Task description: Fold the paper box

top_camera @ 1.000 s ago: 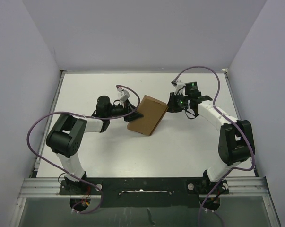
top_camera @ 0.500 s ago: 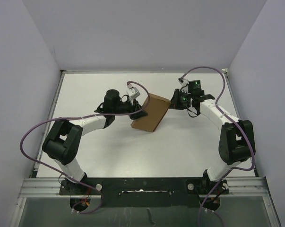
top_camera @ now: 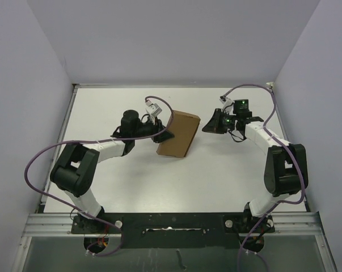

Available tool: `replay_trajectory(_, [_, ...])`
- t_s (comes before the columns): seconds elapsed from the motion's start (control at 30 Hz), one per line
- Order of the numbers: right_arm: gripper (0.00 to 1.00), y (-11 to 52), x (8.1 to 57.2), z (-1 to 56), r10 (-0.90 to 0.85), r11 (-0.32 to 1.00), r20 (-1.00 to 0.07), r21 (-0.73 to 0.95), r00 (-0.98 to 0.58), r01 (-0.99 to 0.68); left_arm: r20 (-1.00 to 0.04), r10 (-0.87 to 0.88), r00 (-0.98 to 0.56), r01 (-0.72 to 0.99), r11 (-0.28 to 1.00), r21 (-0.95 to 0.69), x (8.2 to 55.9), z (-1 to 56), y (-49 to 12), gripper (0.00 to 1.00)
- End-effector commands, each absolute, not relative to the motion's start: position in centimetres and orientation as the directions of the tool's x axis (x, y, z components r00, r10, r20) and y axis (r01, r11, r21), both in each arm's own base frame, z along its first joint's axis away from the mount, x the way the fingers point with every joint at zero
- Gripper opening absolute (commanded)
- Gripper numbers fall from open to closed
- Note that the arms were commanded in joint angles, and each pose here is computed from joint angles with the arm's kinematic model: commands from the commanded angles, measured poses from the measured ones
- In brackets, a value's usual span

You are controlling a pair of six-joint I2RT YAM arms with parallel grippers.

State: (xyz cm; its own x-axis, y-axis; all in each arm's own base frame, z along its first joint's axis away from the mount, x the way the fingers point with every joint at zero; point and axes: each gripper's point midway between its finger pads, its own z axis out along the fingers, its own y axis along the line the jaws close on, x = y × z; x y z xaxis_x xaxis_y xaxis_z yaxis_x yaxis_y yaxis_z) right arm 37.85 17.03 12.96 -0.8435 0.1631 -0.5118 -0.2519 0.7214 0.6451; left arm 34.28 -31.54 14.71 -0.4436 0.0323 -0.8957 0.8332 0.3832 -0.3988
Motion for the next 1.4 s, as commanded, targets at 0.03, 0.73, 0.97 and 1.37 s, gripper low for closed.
replay_trajectory(0.03, [0.07, 17.8, 37.6, 13.4, 0.148, 0.669, -0.533, 0.674, -0.833, -0.312, -0.915, -0.121, -0.386, 0.830, 0.388, -0.401, 35.7, 18.6, -30.5, 0.18])
replay_trajectory(0.73, [0.01, 22.9, 35.5, 5.5, -0.083, 0.738, -0.502, 0.550, -0.861, -0.392, -0.842, -0.234, -0.486, 0.703, 0.468, -0.536, 37.2, 16.1, -29.2, 0.18])
replay_trajectory(0.97, [0.00, 26.4, 34.8, 8.5, -0.101, 0.672, -0.559, 0.571, -0.823, -0.471, -0.826, -0.263, -0.499, 0.683, 0.468, -0.562, 37.2, 15.6, -30.1, 0.17])
replay_trajectory(1.37, [0.00, 23.1, 36.0, 8.6, -0.024, 0.695, -0.541, 0.596, -0.841, -0.403, -0.818, -0.260, -0.513, 0.672, 0.472, -0.571, 37.3, 15.2, -30.3, 0.17])
